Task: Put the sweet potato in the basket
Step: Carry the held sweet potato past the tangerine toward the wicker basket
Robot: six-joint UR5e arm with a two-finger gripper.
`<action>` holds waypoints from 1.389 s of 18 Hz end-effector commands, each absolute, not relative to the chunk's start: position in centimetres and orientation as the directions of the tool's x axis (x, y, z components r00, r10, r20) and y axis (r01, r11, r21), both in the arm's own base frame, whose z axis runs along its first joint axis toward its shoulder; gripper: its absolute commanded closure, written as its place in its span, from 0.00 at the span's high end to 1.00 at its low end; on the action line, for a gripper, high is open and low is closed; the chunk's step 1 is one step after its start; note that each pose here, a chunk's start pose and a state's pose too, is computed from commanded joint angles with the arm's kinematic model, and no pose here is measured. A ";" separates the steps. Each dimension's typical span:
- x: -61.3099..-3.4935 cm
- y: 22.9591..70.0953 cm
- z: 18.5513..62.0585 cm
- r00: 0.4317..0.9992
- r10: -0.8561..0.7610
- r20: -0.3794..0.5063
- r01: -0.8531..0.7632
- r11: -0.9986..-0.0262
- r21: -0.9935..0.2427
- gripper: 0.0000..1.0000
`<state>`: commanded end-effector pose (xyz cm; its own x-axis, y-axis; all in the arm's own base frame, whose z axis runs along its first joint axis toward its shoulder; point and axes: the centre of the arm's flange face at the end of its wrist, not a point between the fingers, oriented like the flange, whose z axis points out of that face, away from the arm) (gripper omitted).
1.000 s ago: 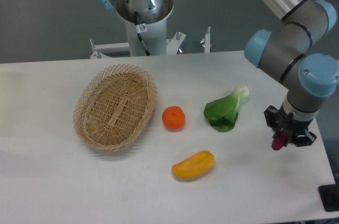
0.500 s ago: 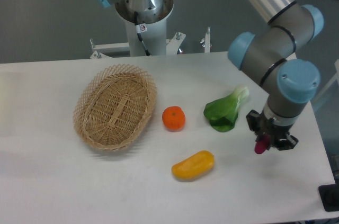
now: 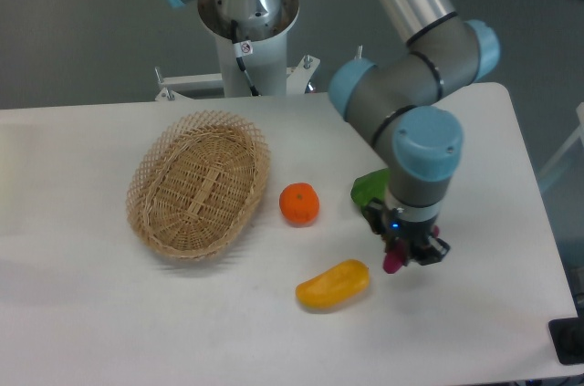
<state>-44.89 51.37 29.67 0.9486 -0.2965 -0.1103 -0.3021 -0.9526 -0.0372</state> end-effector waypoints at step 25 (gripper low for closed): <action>-19.0 52.4 27.2 0.815 -0.579 0.009 -0.579 -0.815 0.007 0.31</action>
